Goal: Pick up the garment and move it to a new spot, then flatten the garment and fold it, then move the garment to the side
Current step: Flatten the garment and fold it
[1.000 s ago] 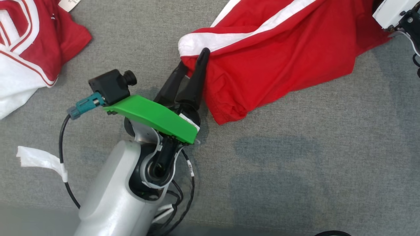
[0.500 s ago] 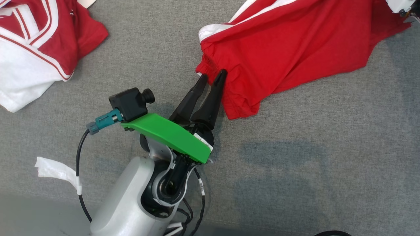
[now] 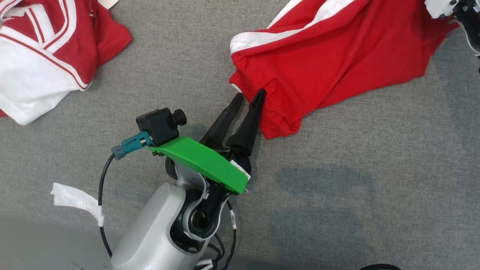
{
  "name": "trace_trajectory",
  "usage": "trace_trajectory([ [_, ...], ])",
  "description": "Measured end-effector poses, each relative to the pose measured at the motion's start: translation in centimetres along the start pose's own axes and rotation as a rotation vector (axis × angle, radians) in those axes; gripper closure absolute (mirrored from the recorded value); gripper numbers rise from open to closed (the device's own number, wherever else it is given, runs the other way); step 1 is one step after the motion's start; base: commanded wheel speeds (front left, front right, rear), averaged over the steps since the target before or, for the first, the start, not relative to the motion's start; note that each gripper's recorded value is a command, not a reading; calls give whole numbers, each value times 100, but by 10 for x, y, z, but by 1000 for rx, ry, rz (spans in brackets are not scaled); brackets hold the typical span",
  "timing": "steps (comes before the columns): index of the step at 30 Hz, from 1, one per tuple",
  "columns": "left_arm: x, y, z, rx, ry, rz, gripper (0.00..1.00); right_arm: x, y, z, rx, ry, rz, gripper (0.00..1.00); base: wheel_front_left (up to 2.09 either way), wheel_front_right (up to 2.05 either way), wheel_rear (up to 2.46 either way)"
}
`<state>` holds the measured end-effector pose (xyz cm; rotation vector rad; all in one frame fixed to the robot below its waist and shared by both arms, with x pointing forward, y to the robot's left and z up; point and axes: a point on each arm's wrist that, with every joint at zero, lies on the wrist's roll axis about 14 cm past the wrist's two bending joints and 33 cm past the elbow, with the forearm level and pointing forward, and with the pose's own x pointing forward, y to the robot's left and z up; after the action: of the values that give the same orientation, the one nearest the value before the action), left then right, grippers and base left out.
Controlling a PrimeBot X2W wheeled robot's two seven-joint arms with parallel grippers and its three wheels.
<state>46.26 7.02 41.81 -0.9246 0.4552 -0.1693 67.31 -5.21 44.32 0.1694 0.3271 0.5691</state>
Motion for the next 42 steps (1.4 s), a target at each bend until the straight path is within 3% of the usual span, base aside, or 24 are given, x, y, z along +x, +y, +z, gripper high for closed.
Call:
trace_trajectory([
  [2,-1,0,0,15,-1,1,0,-1,3,4,-12,-19,6,100,0,0,0],
  [3,-2,0,1,20,-7,2,0,-1,3,4,-16,-22,5,62,0,0,0],
  [4,-2,0,2,28,-12,3,0,-2,4,3,-23,-14,6,2,0,0,0],
  [11,-12,5,10,121,-43,20,0,-15,18,6,-61,-6,28,0,0,0,0],
  [15,-34,14,20,323,-76,58,0,-44,33,1,-118,39,56,0,0,0,0],
  [24,-66,10,42,575,-168,62,0,-96,6,6,-192,176,-31,0,0,0,0],
  [31,-71,25,45,660,-212,101,0,-87,-15,-10,-216,258,-78,0,0,0,0],
  [42,-79,61,43,570,-238,226,0,-39,-20,-60,-238,392,-66,0,0,0,0],
])
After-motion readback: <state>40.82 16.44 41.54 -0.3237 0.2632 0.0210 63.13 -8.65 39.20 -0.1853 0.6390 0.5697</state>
